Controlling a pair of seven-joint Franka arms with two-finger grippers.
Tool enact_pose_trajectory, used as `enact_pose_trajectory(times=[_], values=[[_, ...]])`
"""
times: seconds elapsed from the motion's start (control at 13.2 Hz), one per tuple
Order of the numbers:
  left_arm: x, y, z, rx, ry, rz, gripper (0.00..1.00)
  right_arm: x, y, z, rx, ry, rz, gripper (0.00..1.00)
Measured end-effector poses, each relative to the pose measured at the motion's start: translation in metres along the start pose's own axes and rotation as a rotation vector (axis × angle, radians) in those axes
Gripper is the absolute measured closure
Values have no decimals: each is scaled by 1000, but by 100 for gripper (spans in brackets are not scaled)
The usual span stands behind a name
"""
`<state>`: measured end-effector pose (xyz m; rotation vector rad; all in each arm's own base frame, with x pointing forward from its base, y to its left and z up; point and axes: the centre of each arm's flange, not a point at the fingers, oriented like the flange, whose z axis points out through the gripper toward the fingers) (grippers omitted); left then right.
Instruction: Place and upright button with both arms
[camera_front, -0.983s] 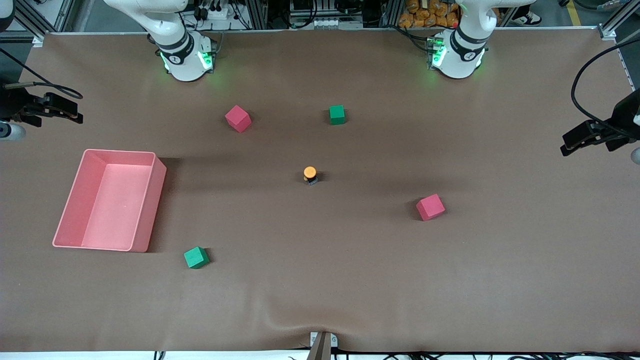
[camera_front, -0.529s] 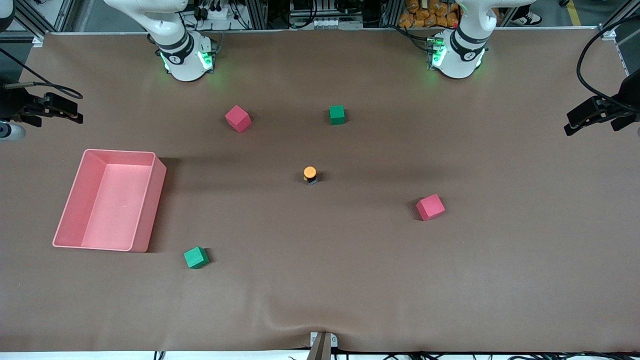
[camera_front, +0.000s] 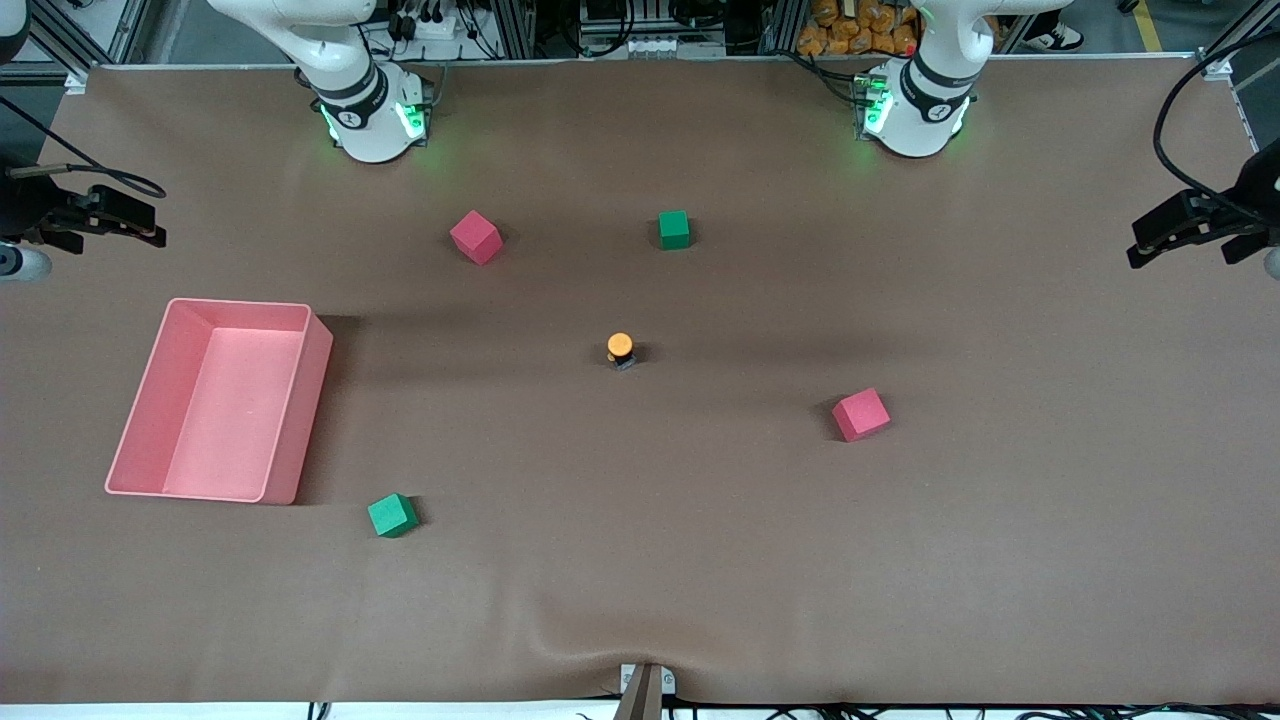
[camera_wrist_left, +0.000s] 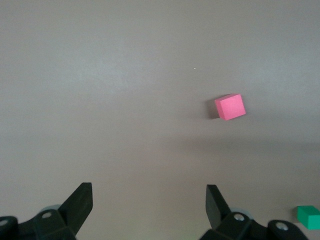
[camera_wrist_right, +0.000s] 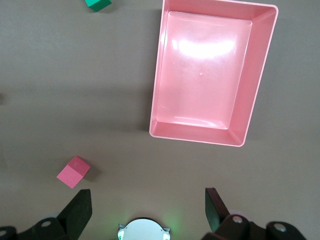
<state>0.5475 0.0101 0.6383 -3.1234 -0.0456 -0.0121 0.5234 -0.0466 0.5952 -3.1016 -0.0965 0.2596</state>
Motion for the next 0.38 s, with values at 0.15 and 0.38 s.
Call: enact_pose_trajectory(times=[0.15,0.38], values=[[0,-5,0,0,0,2,0,0,0,0,0,0,0,0],[0,-5,1,0,-2,3,0,0,0,0,0,0,0,0]])
